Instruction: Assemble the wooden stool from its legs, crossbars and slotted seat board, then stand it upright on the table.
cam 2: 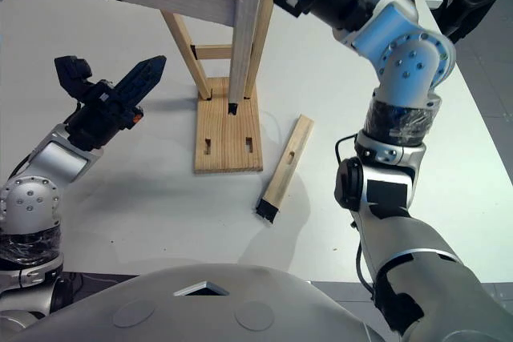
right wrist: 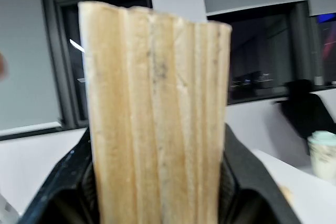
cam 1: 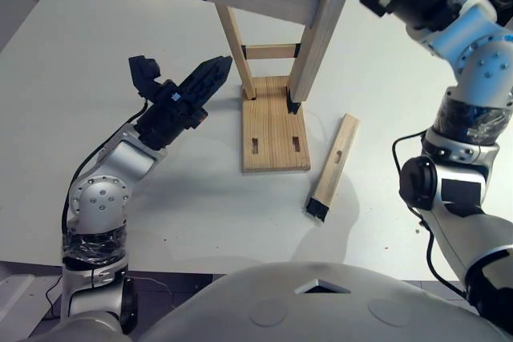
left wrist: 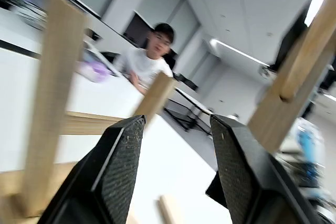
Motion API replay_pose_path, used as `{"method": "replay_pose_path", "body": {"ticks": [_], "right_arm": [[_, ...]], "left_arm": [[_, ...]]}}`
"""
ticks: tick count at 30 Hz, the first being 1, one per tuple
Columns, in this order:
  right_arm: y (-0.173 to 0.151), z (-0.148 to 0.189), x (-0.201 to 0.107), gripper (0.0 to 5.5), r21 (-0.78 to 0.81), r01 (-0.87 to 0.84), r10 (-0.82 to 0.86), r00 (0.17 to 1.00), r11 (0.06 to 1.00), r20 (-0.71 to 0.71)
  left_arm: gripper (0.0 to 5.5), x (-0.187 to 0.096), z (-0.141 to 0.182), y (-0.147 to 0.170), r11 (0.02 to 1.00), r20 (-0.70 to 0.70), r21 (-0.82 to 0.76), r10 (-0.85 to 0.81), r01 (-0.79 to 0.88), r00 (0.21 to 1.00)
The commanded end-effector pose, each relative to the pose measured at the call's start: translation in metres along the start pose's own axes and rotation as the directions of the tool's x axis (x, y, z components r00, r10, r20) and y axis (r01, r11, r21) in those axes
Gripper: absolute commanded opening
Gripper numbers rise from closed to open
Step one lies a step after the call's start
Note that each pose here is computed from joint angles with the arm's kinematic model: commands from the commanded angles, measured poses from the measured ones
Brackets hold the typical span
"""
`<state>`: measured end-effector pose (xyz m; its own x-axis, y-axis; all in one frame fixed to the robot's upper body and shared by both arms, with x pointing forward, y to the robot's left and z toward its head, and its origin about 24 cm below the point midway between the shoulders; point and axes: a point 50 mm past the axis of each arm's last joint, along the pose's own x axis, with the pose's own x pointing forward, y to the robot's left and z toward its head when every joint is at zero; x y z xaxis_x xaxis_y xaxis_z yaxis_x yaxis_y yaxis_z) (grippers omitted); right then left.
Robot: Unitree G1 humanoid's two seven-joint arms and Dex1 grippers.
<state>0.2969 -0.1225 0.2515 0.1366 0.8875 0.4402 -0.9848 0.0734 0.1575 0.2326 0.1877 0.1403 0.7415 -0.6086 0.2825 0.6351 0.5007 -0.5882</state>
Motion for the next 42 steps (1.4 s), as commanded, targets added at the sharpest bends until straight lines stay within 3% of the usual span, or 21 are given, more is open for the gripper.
{"method": "replay_pose_path", "body": {"ticks": [1,7,15,31,42], "right_arm": [[0.002,-0.013,-0.018,2.06,-0.043,0.034,-0.035,0.999,0.999,-0.035],[-0.005,-0.041,-0.029,2.06,-0.061,0.074,-0.079,0.994,0.995,-0.076],[-0.021,-0.074,-0.04,2.06,-0.03,0.131,-0.134,0.982,0.991,-0.129],[-0.021,-0.104,-0.036,2.06,0.043,0.076,-0.069,0.987,0.996,-0.148],[-0.037,-0.097,-0.039,2.06,-0.058,0.033,-0.044,0.977,0.998,-0.208]], "left_arm": [[2.28,-0.011,0.009,0.009,0.995,0.083,0.047,0.085,-0.089,0.993],[2.28,-0.018,0.027,0.031,0.975,0.191,0.071,0.193,-0.21,0.962],[2.28,-0.019,0.025,0.051,0.958,0.128,0.098,0.255,-0.268,0.958],[2.28,-0.01,0.023,0.059,0.956,0.095,0.126,0.252,-0.263,0.963],[2.28,-0.008,0.018,0.061,0.961,0.075,0.124,0.24,-0.248,0.968]]}}
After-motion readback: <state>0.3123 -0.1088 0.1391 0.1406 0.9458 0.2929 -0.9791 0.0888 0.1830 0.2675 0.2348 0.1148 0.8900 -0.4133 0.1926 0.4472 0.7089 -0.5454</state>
